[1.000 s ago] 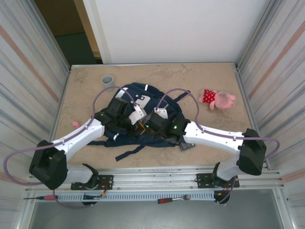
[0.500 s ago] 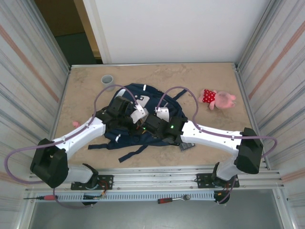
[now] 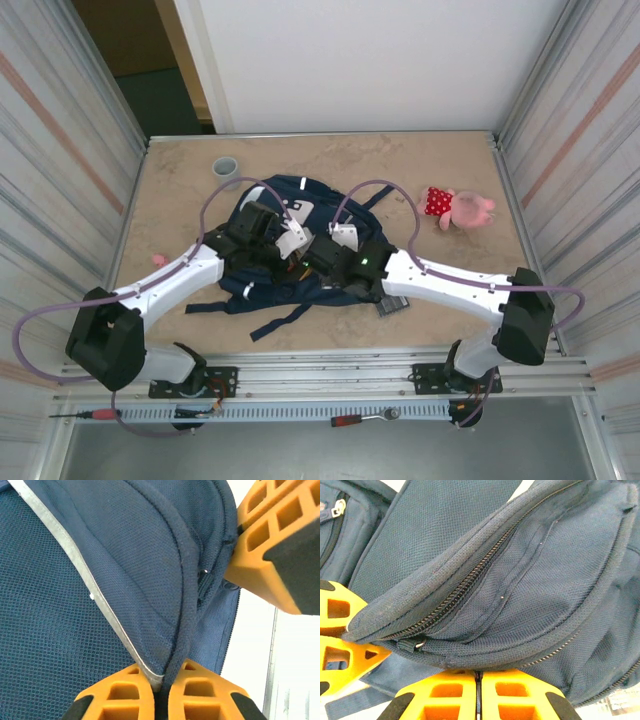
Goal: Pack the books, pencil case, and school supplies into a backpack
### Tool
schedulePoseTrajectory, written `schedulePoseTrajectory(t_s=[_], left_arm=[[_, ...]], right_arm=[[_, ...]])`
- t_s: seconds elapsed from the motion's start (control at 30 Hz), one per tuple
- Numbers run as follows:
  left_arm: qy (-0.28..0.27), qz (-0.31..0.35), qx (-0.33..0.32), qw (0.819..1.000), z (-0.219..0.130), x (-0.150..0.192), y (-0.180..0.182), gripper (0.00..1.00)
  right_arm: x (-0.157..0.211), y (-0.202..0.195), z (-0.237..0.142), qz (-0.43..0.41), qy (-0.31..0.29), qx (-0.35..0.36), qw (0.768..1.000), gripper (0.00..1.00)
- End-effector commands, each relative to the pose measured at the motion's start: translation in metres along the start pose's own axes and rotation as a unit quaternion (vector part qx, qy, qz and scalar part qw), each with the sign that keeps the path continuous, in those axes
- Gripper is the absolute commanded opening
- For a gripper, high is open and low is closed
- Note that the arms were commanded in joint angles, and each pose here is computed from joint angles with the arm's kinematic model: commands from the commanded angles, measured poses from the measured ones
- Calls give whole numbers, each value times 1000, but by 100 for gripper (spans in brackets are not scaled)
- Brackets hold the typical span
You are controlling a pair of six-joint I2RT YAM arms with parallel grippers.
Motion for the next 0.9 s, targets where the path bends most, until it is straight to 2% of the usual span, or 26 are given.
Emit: schedulePoseTrajectory(t_s=[0.0,0.17,0.37,0.5,0.67,0.8,0.87], left_arm=[[47,-5,-5,999,-3,13,-1,0],[60,5,-21,998,-6,18,5,0],[72,19,-31,997,-10,19,9,0],[63,23,-20,998,-11,16,7,0],[42,25,-5,999,-12,11,4,0],[35,27,-2,999,-13,10,2,0],[33,27,-2,999,-14,9,1,0]], right_arm=[[-13,-29,-10,6,29,11,999,0],[-15,-41,-12,-6,88,-21,996,0],[-20,-58,-13,-31,147,2,989,0],[-18,-58,-2,-54,156,-1,986,0],[-9,-45,18,-75,160,-62,982,1],[-6,-46,28,-73,156,-64,983,11],[-4,-49,31,-74,156,-61,983,13]])
Point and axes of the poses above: each hand's point on the last joint's axis, 136 mm out from that joint toward the fingers, its own z axis out along the fingers, its own y axis along the line the jaws close on, x = y × z, the point moved 8 cm from there along -z, back along the fingers, and after that the axes turned 3 degrees about z, right-handed, at the moved point
